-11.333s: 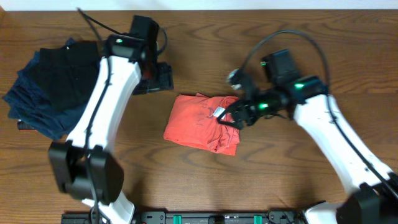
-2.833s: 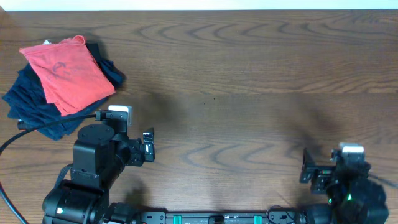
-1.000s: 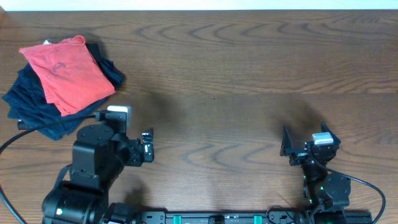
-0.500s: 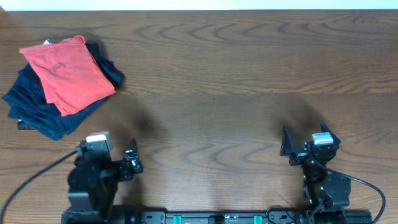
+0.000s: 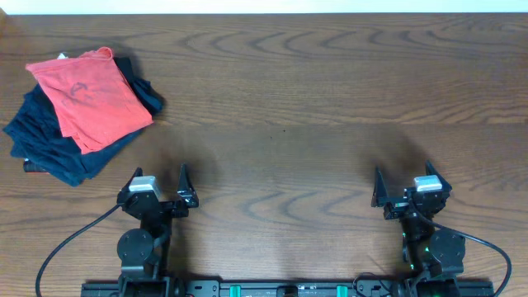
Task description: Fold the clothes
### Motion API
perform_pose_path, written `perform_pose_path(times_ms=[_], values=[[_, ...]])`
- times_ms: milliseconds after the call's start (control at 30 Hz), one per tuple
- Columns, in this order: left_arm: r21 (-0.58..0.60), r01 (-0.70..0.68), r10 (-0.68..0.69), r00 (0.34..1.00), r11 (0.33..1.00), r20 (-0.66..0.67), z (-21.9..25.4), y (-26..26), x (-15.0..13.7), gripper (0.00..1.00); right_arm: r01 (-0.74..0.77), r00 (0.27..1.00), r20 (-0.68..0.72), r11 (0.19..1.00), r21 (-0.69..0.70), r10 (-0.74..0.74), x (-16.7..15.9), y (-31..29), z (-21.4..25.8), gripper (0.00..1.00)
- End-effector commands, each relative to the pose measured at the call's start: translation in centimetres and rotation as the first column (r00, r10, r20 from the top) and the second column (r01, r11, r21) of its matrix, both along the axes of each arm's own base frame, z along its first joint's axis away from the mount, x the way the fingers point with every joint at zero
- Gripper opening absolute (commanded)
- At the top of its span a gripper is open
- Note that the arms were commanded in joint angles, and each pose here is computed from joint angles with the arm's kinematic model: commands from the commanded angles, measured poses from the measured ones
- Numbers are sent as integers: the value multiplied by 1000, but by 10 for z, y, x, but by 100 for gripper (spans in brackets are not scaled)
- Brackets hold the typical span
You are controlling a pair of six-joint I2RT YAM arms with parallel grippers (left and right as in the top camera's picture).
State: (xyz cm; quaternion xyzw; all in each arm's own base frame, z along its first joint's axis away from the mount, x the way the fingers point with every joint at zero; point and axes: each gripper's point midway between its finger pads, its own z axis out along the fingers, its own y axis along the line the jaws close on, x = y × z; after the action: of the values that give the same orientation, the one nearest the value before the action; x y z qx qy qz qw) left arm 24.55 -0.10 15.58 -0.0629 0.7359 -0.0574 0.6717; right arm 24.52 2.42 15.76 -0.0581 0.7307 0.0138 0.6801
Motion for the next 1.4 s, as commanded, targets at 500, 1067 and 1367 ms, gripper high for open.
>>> perform_pose_path(times_ms=[500,1067,1367], values=[[-3,-8,8,998,1000,-67,-20,2,-1,98,6,1000,1,1000,-5,-6,0,-2,-1,99],[-3,-8,8,998,1000,-67,-20,2,-1,98,6,1000,1,1000,-5,-6,0,-2,-1,99],[-3,-8,8,998,1000,-67,-20,2,-1,98,6,1000,1,1000,-5,-6,0,-2,-1,99]])
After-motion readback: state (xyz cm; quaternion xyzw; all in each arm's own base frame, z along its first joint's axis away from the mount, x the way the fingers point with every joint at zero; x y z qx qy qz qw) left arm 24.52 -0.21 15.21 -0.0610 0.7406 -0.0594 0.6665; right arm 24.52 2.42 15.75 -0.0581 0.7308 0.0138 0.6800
